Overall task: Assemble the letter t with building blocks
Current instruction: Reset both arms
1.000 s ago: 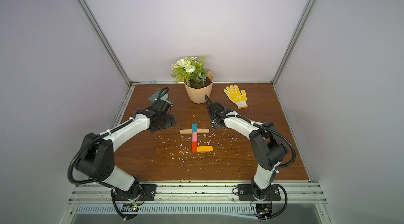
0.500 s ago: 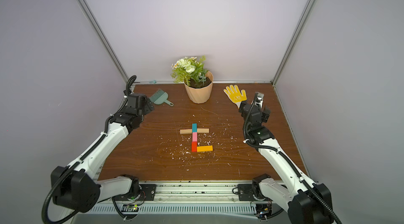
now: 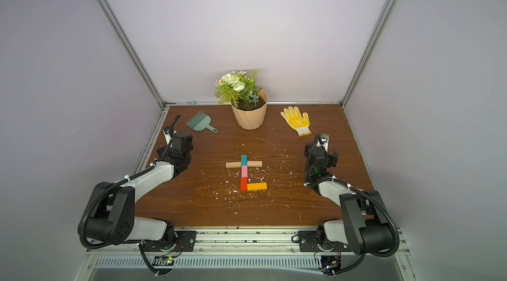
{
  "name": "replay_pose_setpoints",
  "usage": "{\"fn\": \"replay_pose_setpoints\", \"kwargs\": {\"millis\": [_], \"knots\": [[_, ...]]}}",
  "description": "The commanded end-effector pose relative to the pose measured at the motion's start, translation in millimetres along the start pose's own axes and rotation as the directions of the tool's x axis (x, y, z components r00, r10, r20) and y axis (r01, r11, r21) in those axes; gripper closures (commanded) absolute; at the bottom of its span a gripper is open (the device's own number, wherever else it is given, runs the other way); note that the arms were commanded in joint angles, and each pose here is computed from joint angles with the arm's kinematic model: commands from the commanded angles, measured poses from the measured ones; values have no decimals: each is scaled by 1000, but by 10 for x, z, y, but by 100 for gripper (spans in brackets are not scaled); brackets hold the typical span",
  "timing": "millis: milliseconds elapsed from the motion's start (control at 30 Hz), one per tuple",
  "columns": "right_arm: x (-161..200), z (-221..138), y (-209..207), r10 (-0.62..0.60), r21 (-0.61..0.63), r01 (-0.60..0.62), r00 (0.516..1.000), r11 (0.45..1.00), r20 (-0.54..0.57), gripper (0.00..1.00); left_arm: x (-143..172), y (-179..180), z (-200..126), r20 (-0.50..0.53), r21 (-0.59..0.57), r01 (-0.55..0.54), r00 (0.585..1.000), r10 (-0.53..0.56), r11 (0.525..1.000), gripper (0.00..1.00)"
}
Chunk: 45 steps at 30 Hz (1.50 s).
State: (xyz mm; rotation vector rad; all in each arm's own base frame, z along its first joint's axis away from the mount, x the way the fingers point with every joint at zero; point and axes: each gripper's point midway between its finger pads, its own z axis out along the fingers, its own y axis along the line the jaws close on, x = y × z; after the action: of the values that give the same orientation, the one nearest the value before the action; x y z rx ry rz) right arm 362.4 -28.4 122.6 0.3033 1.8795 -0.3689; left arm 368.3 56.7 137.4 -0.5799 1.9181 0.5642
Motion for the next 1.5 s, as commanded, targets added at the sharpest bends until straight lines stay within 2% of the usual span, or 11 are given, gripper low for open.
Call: {"fn": "replay_pose_setpoints", "kwargs": {"millis": [0, 133, 267, 333, 400, 467, 633, 833, 1033, 1467], "knots": [[-426, -99, 77, 29, -66, -16, 979, 998, 202, 1, -200, 86, -57, 157, -25, 49, 987, -44, 999, 1], [-384, -102, 193, 1, -129, 27, 978, 991, 206, 0, -263, 91, -147, 231, 40, 27, 972, -35, 999, 1], [-278, -96, 246, -11, -158, 45, 977, 986, 214, 0, -124, 199, -106, 228, 13, 10, 974, -13, 1000, 1], [-237, -117, 269, -14, -177, 55, 974, 983, 226, 0, 5, 279, -88, 232, 37, 43, 971, -50, 998, 1], [-218, -120, 301, -22, -193, 67, 973, 979, 229, 0, 71, 325, -106, 262, 108, 69, 960, -96, 992, 1], [-195, -98, 317, -24, -201, 70, 975, 977, 220, 0, 82, 247, -76, 260, 175, 54, 960, -99, 983, 1], [-155, 1, 353, -17, -250, 64, 982, 966, 188, 1, 105, -184, -2, 241, 313, -97, 970, 20, 945, 1], [-108, 28, 380, 0, -315, 57, 984, 947, 178, 1, 133, -212, -23, 244, 341, -110, 969, 25, 933, 1], [-107, 42, 383, 4, -322, 53, 985, 945, 173, 0, 185, -138, -66, 270, 344, -84, 963, -13, 935, 1], [-100, 41, 382, 2, -322, 55, 985, 945, 172, 1, 193, -144, -59, 266, 347, -90, 964, -6, 934, 1]]}}
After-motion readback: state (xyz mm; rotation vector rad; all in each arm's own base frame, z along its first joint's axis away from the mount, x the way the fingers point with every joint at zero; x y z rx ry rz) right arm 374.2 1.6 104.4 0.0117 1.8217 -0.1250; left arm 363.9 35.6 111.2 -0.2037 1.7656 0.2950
